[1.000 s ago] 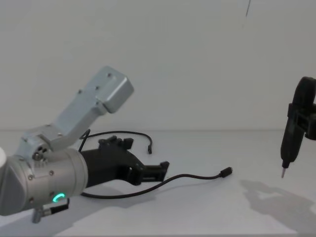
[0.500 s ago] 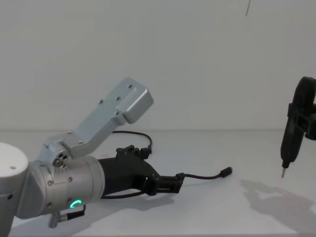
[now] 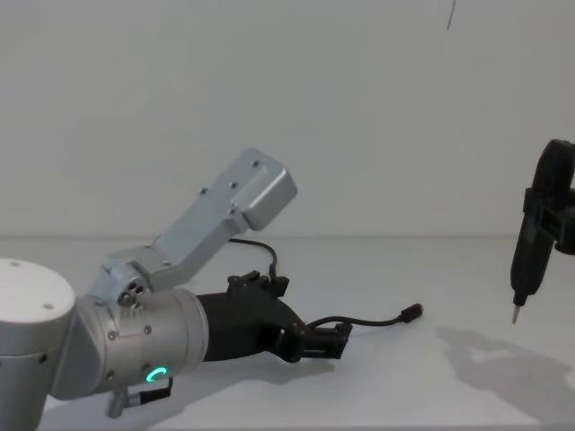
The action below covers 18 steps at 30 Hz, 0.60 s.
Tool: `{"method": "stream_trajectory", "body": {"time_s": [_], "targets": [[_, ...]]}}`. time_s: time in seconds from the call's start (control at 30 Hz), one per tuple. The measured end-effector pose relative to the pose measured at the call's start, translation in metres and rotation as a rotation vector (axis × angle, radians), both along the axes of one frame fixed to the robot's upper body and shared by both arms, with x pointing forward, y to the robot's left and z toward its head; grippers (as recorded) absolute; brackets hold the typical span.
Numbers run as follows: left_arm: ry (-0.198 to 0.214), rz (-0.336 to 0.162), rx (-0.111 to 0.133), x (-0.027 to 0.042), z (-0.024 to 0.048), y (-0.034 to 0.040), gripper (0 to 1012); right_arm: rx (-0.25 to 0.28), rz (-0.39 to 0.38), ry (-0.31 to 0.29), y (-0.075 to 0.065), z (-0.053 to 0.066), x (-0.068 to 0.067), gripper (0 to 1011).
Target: Pick up the data cable with the one hand.
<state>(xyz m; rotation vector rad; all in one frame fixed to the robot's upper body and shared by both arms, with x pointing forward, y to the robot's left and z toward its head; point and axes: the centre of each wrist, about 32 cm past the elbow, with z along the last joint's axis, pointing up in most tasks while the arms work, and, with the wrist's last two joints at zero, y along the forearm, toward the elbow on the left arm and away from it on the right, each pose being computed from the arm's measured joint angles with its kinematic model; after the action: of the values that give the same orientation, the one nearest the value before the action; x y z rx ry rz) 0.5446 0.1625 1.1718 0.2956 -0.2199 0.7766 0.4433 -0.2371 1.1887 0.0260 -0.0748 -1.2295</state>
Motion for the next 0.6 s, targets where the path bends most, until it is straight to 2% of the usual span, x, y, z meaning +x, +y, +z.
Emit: {"method": "stream_trajectory", "body": {"time_s": [0.2,0.33,0.47,0.5,0.6], "targets": [[0.018,-0.003,0.005,0.0039,-0.0032,-0.0051,1001,0.000,0.000,0.000,0.000,0.000,0.000,269],[0.027,-0.004,0.004,0.0063,-0.0046,-0.0090,954,0.000,0.000,0.000,0.000,0.000,0.000,269],[0.034,-0.004,0.002,0.0087,-0.0057,-0.0125,842,0.000,0.000,0.000,0.000,0.000,0.000,269],[0.035,-0.004,0.001,0.0090,-0.0060,-0.0129,842,0.000,0.000,0.000,0.000,0.000,0.000,269],[0.038,-0.005,0.000,0.0101,-0.0065,-0.0146,729,0.000,0.000,0.000,0.000,0.000,0.000,269]]}}
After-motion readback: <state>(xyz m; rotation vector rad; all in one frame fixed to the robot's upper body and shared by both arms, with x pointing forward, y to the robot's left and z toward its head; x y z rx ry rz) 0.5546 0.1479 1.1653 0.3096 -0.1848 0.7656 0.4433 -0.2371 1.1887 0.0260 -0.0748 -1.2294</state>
